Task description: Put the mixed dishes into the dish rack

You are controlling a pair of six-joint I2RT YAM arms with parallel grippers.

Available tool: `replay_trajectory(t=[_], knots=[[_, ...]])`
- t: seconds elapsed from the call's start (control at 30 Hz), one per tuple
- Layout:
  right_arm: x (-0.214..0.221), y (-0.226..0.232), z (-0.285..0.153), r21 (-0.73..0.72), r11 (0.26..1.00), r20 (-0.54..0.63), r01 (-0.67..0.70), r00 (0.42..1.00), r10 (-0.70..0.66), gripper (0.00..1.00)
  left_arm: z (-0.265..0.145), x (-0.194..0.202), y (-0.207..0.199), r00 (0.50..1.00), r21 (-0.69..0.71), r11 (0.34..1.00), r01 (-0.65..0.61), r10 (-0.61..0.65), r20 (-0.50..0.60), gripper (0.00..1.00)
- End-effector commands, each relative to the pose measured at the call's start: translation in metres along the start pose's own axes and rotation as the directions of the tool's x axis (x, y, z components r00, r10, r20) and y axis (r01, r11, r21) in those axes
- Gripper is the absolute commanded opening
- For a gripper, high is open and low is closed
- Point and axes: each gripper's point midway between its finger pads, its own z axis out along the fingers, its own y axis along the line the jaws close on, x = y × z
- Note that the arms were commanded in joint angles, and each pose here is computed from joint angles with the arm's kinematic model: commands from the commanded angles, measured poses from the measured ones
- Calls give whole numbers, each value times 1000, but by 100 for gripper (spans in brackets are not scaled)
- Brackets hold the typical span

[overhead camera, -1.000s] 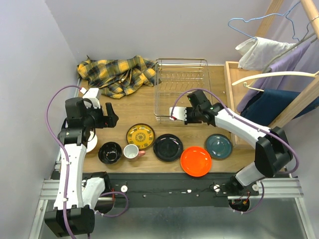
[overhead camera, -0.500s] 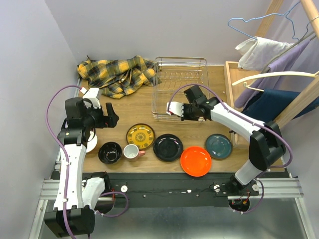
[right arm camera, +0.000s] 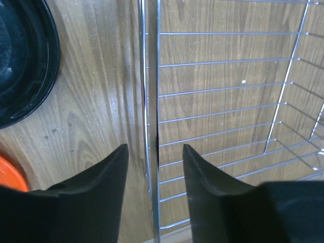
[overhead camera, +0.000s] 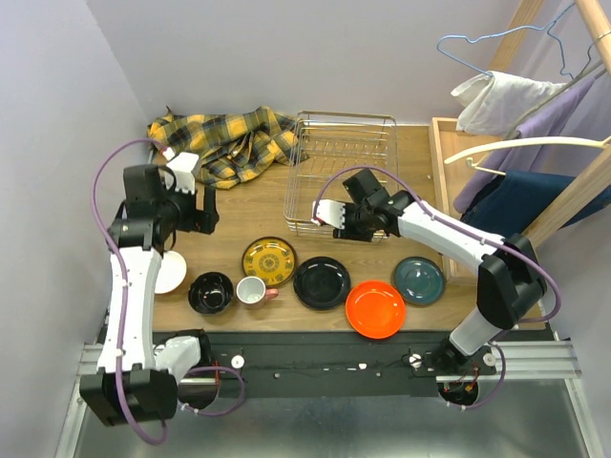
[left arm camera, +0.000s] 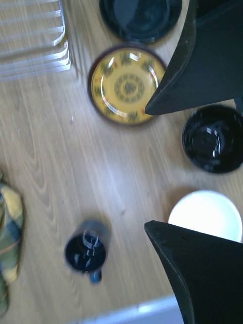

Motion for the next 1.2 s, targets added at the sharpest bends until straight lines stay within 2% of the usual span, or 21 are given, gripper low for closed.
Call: replay_trajectory(t=[0.0, 0.03, 0.1, 0.23, 0.3, 0.43, 0.5, 0.63, 0.83, 1.17], knots=[[-24, -25, -42, 119, 989, 74, -85, 994, 77, 61, -2, -13, 34, 978, -98, 978, -186, 174, -115, 91], [-30, -28, -50, 127, 986, 108, -108, 990, 95, 68, -1, -14, 38, 972, -101, 973, -209, 195, -133, 89], [-51, -33, -70, 124, 976, 210, -182, 966, 153, 72, 4, -17, 49, 952, -107, 957, -271, 249, -179, 87], [-73, -42, -76, 105, 944, 297, -311, 916, 269, 75, 15, -25, 64, 925, -115, 935, -337, 306, -224, 88], [-79, -38, -71, 67, 954, 309, -292, 915, 259, 75, 24, -27, 71, 921, -121, 931, -344, 310, -238, 88], [-82, -35, -54, 15, 973, 283, -230, 934, 217, 75, 39, -17, 77, 903, -93, 928, -361, 322, -285, 88], [-77, -29, -40, -25, 982, 239, -187, 953, 187, 74, 46, -5, 78, 889, -61, 933, -354, 316, -332, 84], [-80, -28, -27, -68, 985, 224, -159, 960, 170, 73, 57, 12, 83, 861, -32, 935, -352, 311, -402, 76], [-84, -27, -13, -106, 977, 211, -187, 956, 206, 71, 75, 31, 100, 827, -55, 931, -361, 292, -480, 72], [-83, -24, -6, -126, 967, 194, -221, 951, 242, 70, 115, 35, 114, 819, -46, 937, -347, 278, -502, 58]])
